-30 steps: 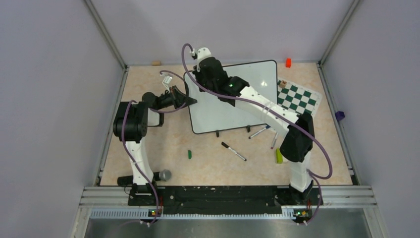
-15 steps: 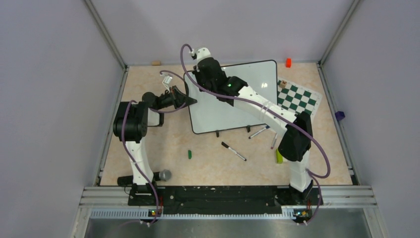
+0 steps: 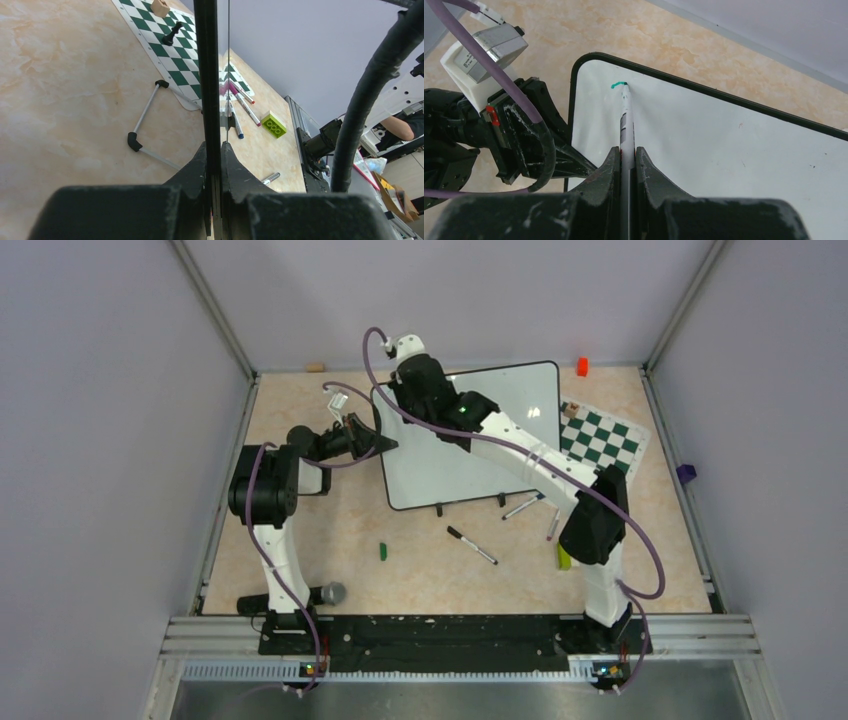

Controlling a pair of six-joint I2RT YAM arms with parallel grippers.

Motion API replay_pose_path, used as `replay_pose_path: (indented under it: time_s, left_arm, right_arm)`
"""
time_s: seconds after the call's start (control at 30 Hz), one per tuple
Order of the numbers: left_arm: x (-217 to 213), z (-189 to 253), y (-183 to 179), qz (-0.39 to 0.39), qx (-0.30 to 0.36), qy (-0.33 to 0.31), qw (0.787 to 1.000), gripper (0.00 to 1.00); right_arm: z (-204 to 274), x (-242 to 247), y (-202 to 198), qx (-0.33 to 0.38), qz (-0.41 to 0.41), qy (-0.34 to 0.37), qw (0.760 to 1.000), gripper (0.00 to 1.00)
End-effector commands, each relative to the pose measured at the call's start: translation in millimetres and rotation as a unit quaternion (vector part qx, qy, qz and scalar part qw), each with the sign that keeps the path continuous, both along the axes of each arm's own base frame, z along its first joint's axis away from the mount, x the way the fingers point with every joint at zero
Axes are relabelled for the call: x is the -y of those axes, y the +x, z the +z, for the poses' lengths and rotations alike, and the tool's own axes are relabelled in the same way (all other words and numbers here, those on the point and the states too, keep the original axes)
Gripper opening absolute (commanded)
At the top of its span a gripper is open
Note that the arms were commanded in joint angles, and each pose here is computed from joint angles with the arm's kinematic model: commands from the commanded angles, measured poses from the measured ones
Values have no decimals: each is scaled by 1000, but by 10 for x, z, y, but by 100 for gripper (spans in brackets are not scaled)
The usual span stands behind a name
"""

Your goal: Write a sentence on the whiteboard

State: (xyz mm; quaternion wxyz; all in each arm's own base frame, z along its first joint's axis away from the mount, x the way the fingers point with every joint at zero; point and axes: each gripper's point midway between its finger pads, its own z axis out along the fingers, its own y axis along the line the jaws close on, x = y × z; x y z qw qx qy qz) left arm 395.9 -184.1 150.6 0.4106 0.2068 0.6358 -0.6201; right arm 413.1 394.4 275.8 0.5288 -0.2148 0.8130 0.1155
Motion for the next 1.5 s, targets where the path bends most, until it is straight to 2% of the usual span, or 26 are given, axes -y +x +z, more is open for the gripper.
replay_pose_path:
  time_s: [0.0, 0.43, 0.9, 1.47]
  left_arm:
    - [112, -187, -305, -89, 89, 42, 991, 0]
    - [120, -187, -315, -91, 89, 42, 991, 0]
    - [117, -184, -316, -90, 90, 43, 991, 0]
    - [117, -183, -314, -90, 90, 43, 991, 0]
  right_arm:
    - [116, 78, 103, 14, -27, -5, 1000, 0]
    - [141, 171, 89, 13, -40, -7, 999, 0]
    - [606, 176, -69, 35, -7, 41, 999, 0]
    - [402, 57, -21, 20, 5, 29, 999, 0]
